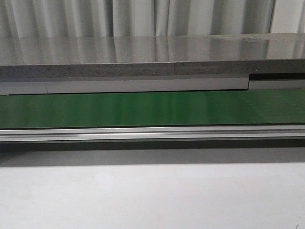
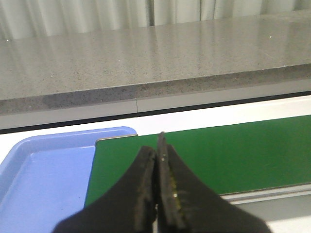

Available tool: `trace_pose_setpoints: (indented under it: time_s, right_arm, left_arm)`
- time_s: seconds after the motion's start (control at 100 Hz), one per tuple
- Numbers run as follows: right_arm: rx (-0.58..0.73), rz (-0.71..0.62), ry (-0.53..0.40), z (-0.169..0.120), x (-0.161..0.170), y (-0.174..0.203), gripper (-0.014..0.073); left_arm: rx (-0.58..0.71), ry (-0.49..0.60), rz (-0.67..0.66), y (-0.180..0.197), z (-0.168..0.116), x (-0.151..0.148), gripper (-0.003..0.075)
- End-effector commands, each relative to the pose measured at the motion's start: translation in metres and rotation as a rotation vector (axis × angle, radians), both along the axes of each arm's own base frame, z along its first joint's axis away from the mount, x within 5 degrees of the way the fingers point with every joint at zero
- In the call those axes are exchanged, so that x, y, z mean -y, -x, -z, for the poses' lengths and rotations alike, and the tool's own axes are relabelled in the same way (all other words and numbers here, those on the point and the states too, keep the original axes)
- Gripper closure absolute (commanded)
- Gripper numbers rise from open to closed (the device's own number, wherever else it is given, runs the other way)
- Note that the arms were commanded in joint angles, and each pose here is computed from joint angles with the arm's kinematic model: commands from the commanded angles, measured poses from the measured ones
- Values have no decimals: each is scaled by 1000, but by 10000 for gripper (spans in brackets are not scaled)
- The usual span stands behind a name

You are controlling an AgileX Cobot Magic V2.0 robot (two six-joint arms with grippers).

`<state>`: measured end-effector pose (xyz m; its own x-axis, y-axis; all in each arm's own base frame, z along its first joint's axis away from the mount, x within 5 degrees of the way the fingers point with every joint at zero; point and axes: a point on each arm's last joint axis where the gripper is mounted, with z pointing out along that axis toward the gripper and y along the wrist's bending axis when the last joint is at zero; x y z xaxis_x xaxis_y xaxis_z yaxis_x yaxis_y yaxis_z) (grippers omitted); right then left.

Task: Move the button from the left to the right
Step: 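Lift the button with the right gripper and lower it into the green tray, then open the right gripper and raise it away from the green tray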

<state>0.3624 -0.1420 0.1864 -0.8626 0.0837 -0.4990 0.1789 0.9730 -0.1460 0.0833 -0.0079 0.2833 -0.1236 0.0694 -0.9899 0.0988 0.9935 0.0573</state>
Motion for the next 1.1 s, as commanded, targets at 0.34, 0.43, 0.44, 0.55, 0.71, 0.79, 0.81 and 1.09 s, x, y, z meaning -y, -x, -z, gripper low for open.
trace_pose_setpoints:
  time_s: [0.34, 0.43, 0.44, 0.55, 0.71, 0.79, 0.81, 1.09]
  right_arm:
    - [105, -8, 53, -30, 4, -3, 115]
    - [101, -7, 52, -30, 4, -3, 111]
    - [100, -7, 51, -30, 4, -3, 111]
    - [111, -5, 51, -35, 4, -1, 111]
    - [213, 11, 55, -61, 0, 2, 111]
    - [290, 18, 46, -79, -7, 4, 111]
    - [307, 16, 46, -84, -9, 5, 111]
    - [505, -73, 37, -145, -57, 18, 111]
  left_arm:
    - [89, 22, -2, 0, -15, 0, 739]
    - [89, 22, -2, 0, -15, 0, 739]
    - [89, 22, -2, 0, -15, 0, 739]
    - [89, 22, -2, 0, -15, 0, 739]
    - [89, 22, -2, 0, -15, 0, 739]
    - [89, 22, -2, 0, -15, 0, 739]
    - [89, 22, -2, 0, -15, 0, 739]
    - [89, 22, -2, 0, -15, 0, 739]
